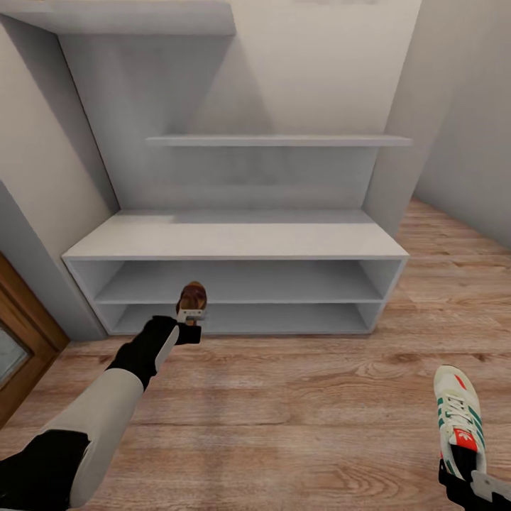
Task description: Pick up the two gym shoes and the two sandals from the corridor floor and place them onto the hallstand (shoe rack) in the corridor, making sure they are on the rack and not on the floor. Arrange them so the two gym shoes are next to each other and the two sandals are next to each other.
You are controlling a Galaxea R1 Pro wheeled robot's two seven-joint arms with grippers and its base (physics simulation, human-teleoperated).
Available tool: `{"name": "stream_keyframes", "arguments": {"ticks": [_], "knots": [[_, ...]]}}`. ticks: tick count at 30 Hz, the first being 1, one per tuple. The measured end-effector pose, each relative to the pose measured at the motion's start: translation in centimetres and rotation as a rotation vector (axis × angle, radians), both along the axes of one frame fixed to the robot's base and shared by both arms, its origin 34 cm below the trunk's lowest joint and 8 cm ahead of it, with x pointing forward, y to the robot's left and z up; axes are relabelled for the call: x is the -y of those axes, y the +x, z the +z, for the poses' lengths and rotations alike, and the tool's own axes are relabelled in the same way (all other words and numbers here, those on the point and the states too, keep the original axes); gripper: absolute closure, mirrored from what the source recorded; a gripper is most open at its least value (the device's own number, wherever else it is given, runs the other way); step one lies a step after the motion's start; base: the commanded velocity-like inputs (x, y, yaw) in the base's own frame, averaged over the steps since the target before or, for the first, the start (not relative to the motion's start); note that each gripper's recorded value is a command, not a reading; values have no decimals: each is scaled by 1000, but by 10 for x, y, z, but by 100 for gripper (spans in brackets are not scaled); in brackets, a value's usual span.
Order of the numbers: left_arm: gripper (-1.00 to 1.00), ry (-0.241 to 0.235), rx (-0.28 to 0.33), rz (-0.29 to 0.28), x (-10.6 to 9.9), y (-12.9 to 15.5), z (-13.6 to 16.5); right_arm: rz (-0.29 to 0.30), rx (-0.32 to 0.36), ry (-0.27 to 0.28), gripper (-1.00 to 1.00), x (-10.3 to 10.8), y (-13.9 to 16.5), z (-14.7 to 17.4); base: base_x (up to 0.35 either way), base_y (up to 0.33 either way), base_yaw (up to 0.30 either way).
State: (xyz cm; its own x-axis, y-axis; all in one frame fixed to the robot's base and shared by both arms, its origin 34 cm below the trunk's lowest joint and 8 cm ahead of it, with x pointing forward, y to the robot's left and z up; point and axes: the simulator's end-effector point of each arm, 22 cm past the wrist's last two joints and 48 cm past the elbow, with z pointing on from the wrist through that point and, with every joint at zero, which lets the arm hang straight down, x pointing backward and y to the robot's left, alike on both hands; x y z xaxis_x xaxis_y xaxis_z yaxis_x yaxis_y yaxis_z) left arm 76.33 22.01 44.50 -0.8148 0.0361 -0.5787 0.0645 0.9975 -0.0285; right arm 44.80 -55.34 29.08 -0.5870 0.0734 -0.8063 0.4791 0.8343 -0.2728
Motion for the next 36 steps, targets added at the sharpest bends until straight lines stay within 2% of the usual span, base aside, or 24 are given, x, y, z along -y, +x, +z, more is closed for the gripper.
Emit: {"name": "stream_keyframes", "arguments": {"ticks": [12, 17, 19, 21, 23, 24, 28, 36], "knots": [[100, 7, -13, 5, -6, -5, -6, -9, 6, -11, 100, 8, -1, 4, 254, 0, 0], [100, 7, -18, 7, -7, -7, -8, -22, 8, -28, 100, 21, -3, 10, 333, 0, 0], [100, 8, -20, 9, -8, -7, -9, -64, 20, -42, 100, 40, -8, 18, 337, 0, 0], [100, 8, -20, 9, -8, -7, -9, -93, 30, -39, 100, 46, -11, 20, 337, 0, 0], [100, 8, -21, 9, -8, -7, -10, -161, 55, -28, 100, 57, -18, 23, 336, 0, 0], [100, 8, -21, 9, -8, -7, -10, -171, 59, -27, 100, 58, -19, 23, 329, 0, 0], [100, 8, -22, 9, -8, -8, -10, -182, 62, -25, 100, 60, -20, 24, 218, 0, 0], [100, 11, -24, 6, -8, -9, -12, -188, 63, -22, 100, 60, -21, 23, 30, 0, 0]]}}
